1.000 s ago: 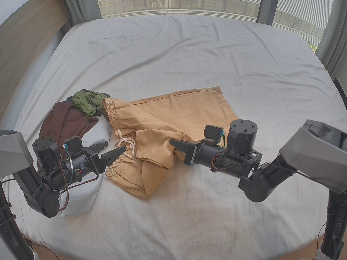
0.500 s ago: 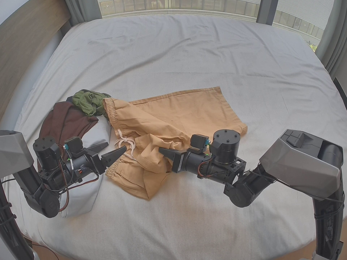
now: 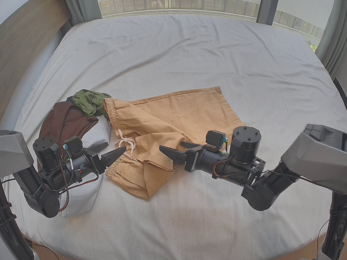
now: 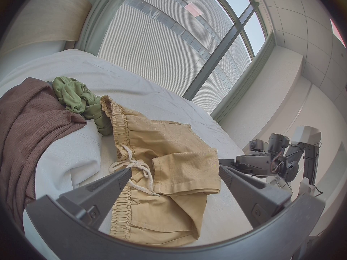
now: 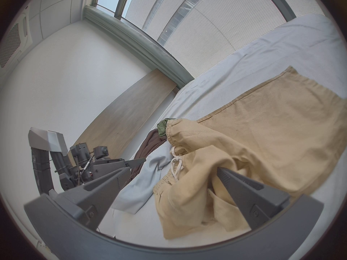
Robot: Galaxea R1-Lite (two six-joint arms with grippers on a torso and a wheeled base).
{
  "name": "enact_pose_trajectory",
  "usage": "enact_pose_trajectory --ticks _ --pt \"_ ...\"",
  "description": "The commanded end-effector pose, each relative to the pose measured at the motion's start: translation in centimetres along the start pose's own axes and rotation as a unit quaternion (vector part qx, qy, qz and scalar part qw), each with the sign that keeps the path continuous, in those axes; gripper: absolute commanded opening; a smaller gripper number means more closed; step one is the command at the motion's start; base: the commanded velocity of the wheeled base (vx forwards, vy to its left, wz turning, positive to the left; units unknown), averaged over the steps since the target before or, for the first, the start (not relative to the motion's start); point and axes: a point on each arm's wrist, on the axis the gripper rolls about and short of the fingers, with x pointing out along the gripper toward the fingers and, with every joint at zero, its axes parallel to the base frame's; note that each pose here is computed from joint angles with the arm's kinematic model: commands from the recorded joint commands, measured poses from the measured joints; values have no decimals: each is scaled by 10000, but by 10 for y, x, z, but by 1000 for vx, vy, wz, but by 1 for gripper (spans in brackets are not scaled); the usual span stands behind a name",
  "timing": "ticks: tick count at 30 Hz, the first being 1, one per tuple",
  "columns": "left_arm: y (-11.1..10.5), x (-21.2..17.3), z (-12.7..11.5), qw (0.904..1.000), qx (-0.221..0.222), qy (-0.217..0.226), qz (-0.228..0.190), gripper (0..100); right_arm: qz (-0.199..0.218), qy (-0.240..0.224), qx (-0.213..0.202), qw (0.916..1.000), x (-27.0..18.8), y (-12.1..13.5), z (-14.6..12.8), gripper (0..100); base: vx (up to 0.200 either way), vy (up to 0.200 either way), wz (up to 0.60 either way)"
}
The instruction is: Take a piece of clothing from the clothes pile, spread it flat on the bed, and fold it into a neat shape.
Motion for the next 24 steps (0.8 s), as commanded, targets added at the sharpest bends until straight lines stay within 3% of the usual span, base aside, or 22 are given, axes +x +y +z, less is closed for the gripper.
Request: enact_pose_trajectory --ticks 1,7,12,24 --pt "-1 0 -1 10000 -8 16 -8 100 3 -110 -197 9997 -48 24 21 100 0 0 0" --pt "0 0 -1 10000 -4 10 -10 100 -164 453 -47 9988 -76 26 -4 100 0 0 0" --pt "-1 0 0 10000 0 3 -12 100 -401 982 129 9943 -69 10 -34 100 0 0 0" --pt "-1 0 0 10000 3 -6 -6 100 -399 1172 209 9921 -14 -17 -73 100 0 0 0"
